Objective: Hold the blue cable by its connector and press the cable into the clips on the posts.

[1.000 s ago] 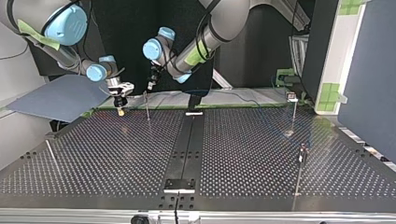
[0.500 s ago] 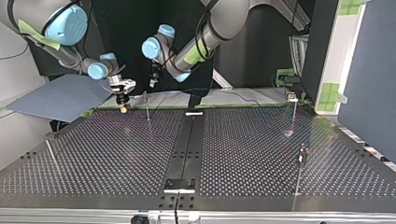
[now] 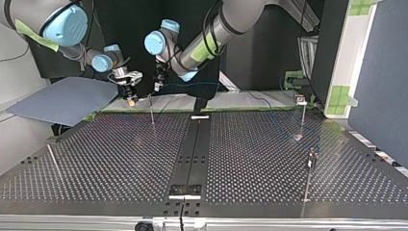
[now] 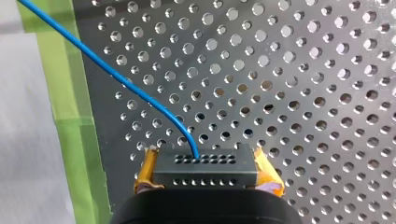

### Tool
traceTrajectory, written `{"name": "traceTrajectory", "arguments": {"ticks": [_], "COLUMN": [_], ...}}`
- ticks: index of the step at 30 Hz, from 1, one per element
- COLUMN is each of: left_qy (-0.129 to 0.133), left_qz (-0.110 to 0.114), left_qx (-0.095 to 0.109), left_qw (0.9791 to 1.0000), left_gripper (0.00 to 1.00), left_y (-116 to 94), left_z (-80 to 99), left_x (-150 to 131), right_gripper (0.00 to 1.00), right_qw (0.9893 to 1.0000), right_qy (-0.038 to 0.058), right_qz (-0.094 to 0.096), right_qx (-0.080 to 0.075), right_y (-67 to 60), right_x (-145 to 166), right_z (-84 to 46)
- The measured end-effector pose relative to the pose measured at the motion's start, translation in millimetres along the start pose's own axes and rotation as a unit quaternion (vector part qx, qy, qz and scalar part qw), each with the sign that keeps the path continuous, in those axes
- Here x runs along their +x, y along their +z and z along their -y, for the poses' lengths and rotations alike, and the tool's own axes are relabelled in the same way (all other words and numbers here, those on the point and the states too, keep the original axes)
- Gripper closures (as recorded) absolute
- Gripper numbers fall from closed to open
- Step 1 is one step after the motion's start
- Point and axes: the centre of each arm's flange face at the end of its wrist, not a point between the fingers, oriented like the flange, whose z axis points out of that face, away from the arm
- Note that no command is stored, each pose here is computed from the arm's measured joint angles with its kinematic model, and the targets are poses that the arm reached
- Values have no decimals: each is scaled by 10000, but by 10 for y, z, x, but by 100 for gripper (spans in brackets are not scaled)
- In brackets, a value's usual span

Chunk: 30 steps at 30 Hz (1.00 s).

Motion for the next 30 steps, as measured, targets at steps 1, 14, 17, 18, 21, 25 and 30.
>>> {"name": "traceTrajectory", "arguments": {"ticks": [1, 14, 17, 18, 21, 25, 30], "left_qy": [-27, 36, 9, -4, -62, -98, -102], "left_qz": [31, -139, -160, -166, -215, -457, -851], "left_qx": [-38, -358, -369, -363, -300, -155, -6], "left_qw": [10000, 9993, 9992, 9992, 9993, 9988, 9963], "left_gripper": [1, 1, 1, 1, 1, 1, 1], "left_y": [-26, -543, -693, -732, -858, -1003, -1168], "left_z": [-12, -43, -30, -29, -32, -71, -138], "left_x": [-36, -292, -357, -376, -418, -316, -112], "right_gripper": [100, 100, 100, 100, 100, 100, 100], "right_qw": [10000, 9988, 9983, 9981, 9979, 9978, 9979], "right_qy": [5, 24, -44, -56, -79, -89, -104], "right_qz": [-15, -473, -585, -605, -642, -651, -645], "right_qx": [0, -84, -65, -61, -50, -38, -9], "right_y": [-20, -218, -263, -280, -341, -425, -533], "right_x": [8, 462, 571, 585, 585, 535, 448], "right_z": [-4, -61, -23, -11, 29, 84, 185]}}
